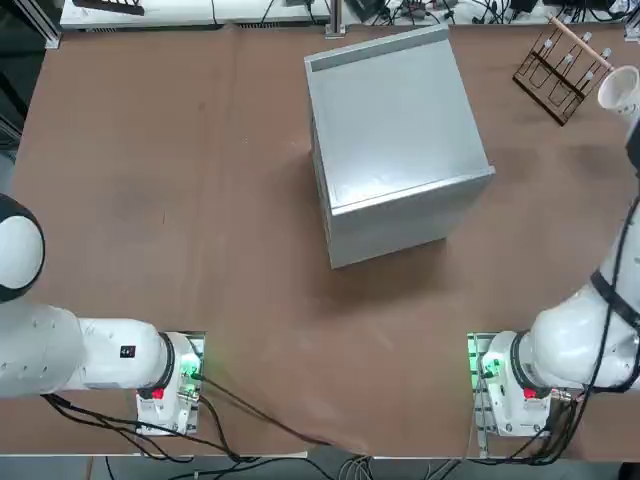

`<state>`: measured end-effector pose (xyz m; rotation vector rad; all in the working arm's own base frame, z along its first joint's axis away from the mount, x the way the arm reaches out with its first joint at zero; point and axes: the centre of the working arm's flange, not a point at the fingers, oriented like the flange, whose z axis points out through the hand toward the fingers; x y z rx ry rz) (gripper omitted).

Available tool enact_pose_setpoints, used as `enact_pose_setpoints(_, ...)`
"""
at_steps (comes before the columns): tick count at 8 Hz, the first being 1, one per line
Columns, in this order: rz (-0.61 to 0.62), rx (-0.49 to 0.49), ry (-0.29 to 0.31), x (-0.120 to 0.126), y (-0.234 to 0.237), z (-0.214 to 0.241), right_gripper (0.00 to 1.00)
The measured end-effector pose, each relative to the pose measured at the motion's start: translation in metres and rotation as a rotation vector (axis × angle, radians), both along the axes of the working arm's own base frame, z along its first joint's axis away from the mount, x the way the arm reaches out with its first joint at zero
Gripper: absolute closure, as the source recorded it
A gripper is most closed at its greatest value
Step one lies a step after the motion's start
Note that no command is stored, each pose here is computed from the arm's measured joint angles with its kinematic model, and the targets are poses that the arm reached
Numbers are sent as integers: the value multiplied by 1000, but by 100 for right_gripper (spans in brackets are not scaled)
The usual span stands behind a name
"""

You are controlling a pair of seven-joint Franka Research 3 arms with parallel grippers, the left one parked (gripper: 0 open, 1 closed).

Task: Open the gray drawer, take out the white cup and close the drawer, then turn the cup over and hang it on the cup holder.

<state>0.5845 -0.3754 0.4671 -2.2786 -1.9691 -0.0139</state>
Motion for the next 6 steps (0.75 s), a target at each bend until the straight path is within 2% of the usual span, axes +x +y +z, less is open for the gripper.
enact_pose_setpoints(2, 9, -292, 88, 41, 84, 35, 81)
enact_pose_setpoints(3, 12, -419, 124, 60, 132, 38, 81)
enact_pose_setpoints(4, 13, -513, 147, 72, 172, 33, 81)
enact_pose_setpoints(6, -5, -653, 161, 76, 209, 16, 81)
